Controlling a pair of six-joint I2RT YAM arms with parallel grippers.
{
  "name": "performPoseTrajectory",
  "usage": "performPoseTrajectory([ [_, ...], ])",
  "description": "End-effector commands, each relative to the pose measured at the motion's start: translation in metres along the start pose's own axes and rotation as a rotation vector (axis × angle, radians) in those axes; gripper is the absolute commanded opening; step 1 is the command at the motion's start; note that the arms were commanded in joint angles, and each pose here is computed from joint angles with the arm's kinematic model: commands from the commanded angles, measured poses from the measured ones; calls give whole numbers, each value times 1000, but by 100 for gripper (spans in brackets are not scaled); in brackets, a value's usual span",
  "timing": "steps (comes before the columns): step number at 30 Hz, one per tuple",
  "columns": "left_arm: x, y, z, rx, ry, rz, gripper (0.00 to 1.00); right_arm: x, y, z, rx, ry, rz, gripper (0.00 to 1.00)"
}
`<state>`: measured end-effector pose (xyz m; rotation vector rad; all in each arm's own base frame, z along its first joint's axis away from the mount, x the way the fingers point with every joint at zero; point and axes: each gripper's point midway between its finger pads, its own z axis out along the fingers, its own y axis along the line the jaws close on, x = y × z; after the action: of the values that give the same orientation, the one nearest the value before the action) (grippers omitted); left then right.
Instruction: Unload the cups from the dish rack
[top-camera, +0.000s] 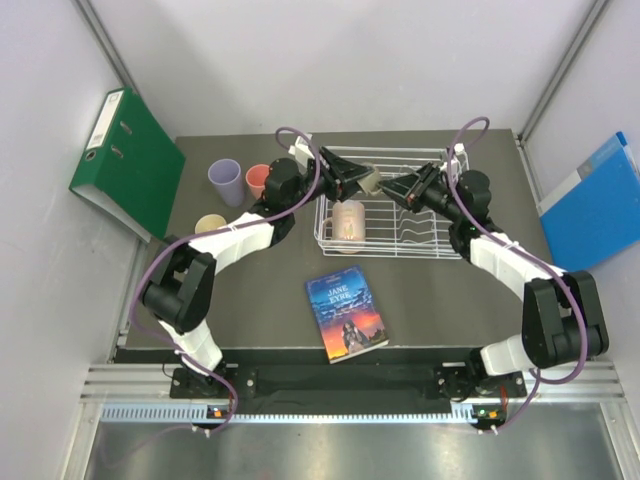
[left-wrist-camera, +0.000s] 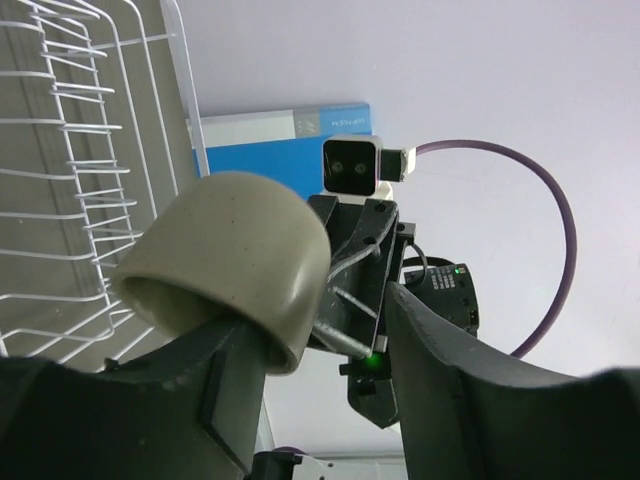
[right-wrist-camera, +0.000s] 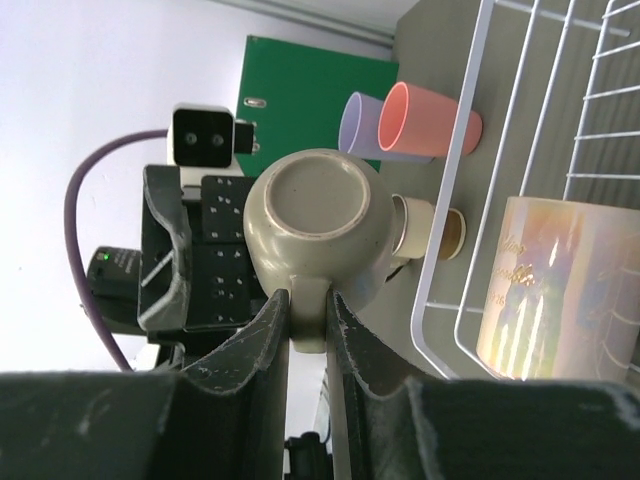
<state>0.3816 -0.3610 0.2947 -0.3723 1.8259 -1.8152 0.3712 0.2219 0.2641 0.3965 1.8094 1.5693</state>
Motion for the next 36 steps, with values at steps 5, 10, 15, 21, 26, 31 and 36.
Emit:
performPoseTrajectory([
  [5,-4,-23,8,94,0,52,0,18,30,3,-90,72,-127,0],
  [10,-2,-16,5,59,7,58,0,16,26,5,-43,77,-171,4],
  [15,-6,-23,2,-74,31,237,0,-8,15,0,165,-1,-242,82],
  [21,-29,-7,-33,-428,-2,456,0,-29,3,-8,317,-64,-321,100],
  [26,-47,41,-110,-920,-15,567,0,-55,-13,-22,496,-161,-395,100],
  [31,-85,59,-190,-1293,-115,746,0,-63,-26,-34,612,-166,-455,100],
  [36,-91,60,-228,-1448,-77,801,0,-59,-28,-32,611,-152,-460,98],
])
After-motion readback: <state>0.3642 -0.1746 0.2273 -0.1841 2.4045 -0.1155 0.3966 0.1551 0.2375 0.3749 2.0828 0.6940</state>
